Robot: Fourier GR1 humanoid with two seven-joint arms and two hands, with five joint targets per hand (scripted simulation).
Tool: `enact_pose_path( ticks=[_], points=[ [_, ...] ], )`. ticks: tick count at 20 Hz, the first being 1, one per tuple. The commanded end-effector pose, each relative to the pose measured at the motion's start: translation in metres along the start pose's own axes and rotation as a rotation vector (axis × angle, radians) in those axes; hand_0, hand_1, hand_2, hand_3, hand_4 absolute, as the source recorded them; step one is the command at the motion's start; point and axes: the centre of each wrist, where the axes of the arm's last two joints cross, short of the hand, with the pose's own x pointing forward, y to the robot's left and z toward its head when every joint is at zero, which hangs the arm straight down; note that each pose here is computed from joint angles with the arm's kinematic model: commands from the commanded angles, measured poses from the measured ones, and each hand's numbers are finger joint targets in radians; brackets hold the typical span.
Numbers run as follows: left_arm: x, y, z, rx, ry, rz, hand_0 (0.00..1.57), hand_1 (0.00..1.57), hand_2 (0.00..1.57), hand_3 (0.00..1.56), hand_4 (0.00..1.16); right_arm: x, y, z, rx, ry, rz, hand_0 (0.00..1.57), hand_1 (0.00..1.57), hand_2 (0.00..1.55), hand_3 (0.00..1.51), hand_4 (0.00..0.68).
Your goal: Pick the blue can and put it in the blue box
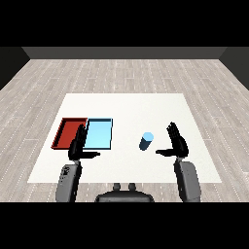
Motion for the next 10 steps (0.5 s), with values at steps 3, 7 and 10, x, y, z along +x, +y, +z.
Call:
enact_pose_path(
  ticks=[3,7,10],
  points=[
    [-0.007,0.004,0.0034,0.01,-0.206,0.082,0.0,0.0,0.0,0.0,0.0,-0.012,-0.008,0.01,0.027,-0.151,-0.129,0.0,0.0,0.0,0.0,0.0],
    [-0.008,0.002,-0.0039,0.011,-0.221,0.082,0.0,0.0,0.0,0.0,0.0,-0.007,-0.012,-0.007,0.039,-0.125,-0.101,0.0,0.0,0.0,0.0,0.0],
    [-0.012,0.005,0.0063,0.004,-0.198,0.104,0.0,0.0,0.0,0.0,0.0,0.001,-0.027,-0.006,0.043,-0.151,-0.11,0.0,0.0,0.0,0.0,0.0]
  ],
)
